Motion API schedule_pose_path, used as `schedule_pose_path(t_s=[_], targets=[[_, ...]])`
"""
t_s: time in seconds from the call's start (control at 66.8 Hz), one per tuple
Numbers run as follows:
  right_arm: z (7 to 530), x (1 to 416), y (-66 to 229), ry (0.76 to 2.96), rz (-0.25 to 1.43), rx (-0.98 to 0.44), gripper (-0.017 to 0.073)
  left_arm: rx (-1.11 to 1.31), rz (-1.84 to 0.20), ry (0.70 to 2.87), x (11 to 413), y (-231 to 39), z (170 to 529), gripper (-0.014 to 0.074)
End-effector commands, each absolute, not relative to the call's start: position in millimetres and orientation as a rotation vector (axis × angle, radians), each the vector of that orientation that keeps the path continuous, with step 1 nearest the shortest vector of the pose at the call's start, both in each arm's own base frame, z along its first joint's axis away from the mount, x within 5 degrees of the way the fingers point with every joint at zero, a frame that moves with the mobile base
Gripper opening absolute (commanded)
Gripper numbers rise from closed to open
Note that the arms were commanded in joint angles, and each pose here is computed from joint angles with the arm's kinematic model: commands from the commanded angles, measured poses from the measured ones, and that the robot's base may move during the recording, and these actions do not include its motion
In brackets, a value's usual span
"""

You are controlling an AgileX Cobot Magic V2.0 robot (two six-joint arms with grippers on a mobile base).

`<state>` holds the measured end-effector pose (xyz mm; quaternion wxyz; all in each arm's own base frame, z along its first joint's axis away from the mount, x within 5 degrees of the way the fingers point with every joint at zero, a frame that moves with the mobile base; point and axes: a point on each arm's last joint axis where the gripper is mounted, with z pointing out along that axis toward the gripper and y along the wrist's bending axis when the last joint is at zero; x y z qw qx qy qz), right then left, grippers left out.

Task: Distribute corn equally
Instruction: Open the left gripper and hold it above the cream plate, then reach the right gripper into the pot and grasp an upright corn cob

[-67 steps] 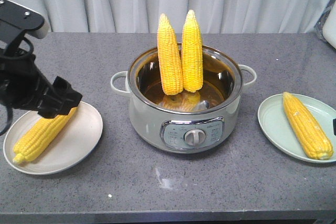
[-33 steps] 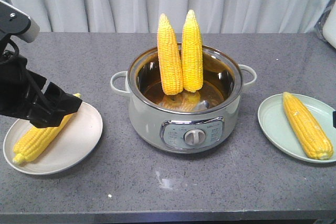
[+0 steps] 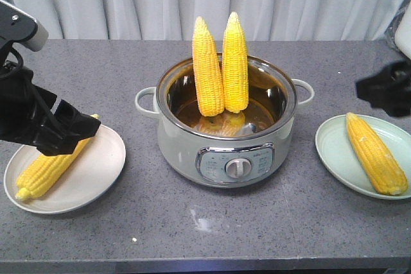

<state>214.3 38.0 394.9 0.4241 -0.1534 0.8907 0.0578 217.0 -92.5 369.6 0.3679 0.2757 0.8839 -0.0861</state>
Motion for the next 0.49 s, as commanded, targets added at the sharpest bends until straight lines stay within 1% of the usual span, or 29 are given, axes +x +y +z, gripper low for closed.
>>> schedule_pose_path(t_s=[0.0,0.18,0.479], targets=[[418,234,45,2.101,0.186,-0.419,0.0472,0.671,-0.246,2.176,215,-94,386,0.0559],[417,277,59,2.089,0.264,-0.518,0.0472,0.671,-0.246,2.176,215,-94,386,0.0559],[398,345,72,2.143,0.319,-0.6,0.0472,0.671,-0.246,2.176,215,-94,386,0.0559]])
